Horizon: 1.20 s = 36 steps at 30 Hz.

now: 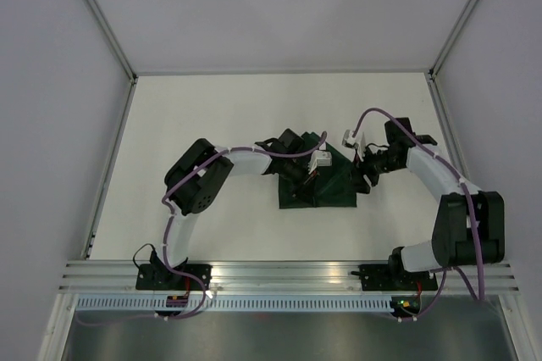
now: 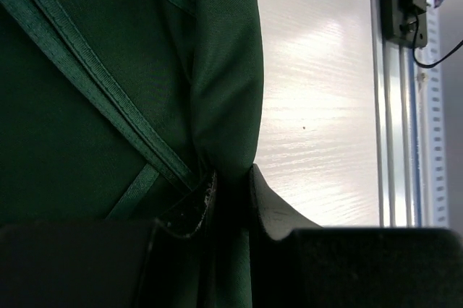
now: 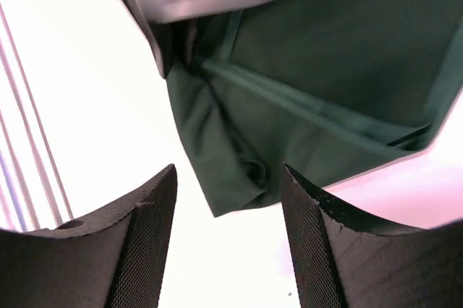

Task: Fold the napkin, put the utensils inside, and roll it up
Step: Roll the napkin with the utensil

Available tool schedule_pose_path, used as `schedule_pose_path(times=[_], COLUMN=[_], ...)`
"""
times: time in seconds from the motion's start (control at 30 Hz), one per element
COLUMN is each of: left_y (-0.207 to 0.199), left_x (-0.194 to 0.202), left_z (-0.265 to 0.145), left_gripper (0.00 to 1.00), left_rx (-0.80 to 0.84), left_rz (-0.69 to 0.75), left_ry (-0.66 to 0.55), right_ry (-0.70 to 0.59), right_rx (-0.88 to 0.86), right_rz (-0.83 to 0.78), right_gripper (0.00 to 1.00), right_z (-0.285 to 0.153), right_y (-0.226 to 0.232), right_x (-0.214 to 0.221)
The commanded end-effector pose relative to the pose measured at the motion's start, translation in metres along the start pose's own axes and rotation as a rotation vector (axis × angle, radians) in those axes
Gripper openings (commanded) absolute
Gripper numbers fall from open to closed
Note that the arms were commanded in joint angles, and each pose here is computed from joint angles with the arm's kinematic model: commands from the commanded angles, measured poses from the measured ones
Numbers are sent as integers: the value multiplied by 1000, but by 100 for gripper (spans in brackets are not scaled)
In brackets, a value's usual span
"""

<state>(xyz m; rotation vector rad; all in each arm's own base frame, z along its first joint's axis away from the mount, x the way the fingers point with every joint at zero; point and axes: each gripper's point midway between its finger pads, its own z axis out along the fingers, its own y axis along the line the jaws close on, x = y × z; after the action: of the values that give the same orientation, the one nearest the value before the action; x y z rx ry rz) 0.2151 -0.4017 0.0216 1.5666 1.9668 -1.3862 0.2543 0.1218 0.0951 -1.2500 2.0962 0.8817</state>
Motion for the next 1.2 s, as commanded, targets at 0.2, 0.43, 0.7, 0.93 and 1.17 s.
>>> schedule_pose_path(times=[0.2, 0.43, 0.7, 0.93, 1.17], left_y=[-2, -1, -1, -1, 5], left_x=[40, 37, 36, 25, -3], left_z=[11, 12, 11, 3, -16], left_gripper=[2, 2, 9, 37, 43], left_rx=[57, 57, 61, 20, -67], left_rz=[-280, -299, -297, -264, -211], left_ry=[135, 136, 137, 117, 21], right_ry=[38, 129, 214, 239, 255], right_rx=[226, 197, 179, 169, 101], right_rz=[-422, -493, -524, -494, -457], right_gripper=[70, 70, 58, 31, 21], right_z=[37, 73, 98, 102, 103], right_y=[23, 40, 44, 43, 53], right_x=[-2, 8, 27, 36, 39])
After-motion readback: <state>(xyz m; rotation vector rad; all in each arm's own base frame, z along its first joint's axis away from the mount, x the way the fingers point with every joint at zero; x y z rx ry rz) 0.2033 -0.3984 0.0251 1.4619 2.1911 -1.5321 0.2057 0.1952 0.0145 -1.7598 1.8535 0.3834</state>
